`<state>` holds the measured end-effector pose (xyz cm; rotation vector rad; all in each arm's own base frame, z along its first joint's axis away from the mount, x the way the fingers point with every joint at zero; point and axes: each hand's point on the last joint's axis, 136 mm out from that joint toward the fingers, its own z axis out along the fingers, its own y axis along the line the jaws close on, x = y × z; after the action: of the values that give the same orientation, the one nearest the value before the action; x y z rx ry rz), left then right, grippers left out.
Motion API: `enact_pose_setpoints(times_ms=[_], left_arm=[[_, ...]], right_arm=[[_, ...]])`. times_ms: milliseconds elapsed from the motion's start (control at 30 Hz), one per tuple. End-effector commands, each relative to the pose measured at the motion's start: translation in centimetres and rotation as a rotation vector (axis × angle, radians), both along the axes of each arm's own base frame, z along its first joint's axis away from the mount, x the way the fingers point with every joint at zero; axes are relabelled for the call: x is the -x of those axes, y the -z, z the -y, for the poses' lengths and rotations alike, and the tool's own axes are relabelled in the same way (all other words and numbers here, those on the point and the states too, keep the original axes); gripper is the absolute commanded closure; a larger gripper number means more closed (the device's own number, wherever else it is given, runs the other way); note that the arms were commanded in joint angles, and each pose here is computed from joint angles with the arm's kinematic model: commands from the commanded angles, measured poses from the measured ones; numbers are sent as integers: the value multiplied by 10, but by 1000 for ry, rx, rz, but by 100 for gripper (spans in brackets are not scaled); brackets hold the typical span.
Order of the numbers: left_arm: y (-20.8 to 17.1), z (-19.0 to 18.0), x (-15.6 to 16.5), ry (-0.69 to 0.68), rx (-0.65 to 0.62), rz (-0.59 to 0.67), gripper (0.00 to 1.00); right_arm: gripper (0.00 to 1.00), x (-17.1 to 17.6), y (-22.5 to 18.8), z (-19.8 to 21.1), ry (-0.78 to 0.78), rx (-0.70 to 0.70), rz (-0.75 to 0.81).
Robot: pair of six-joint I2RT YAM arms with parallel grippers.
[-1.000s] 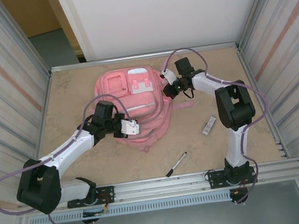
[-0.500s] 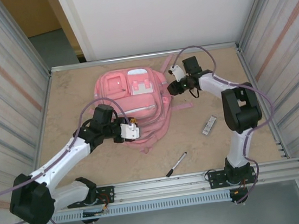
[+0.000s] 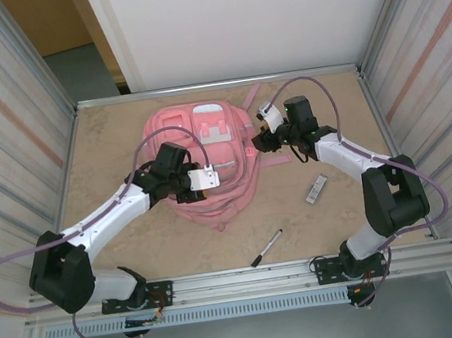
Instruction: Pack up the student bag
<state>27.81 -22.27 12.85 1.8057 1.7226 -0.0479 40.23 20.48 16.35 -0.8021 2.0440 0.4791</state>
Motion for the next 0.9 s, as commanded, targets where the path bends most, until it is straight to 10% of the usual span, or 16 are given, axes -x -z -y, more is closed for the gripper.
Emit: enact_pose_setpoints(times_ms=[0,300,467,867], left_arm=[[6,-7,-3,-23,-51,11,41],[36,-32,-40,-178,-241,66,64],[46,-28,-33,-136,-206,22,100],[-17,-16,-2,49,63,115,100]], right_arm=[[50,-2,-7,-2,-22,25,50],[51,18,18,-27,-217,127,49],[50,38,43,-38,-470,236,111],[43,34,51,-73,-735,279,255]])
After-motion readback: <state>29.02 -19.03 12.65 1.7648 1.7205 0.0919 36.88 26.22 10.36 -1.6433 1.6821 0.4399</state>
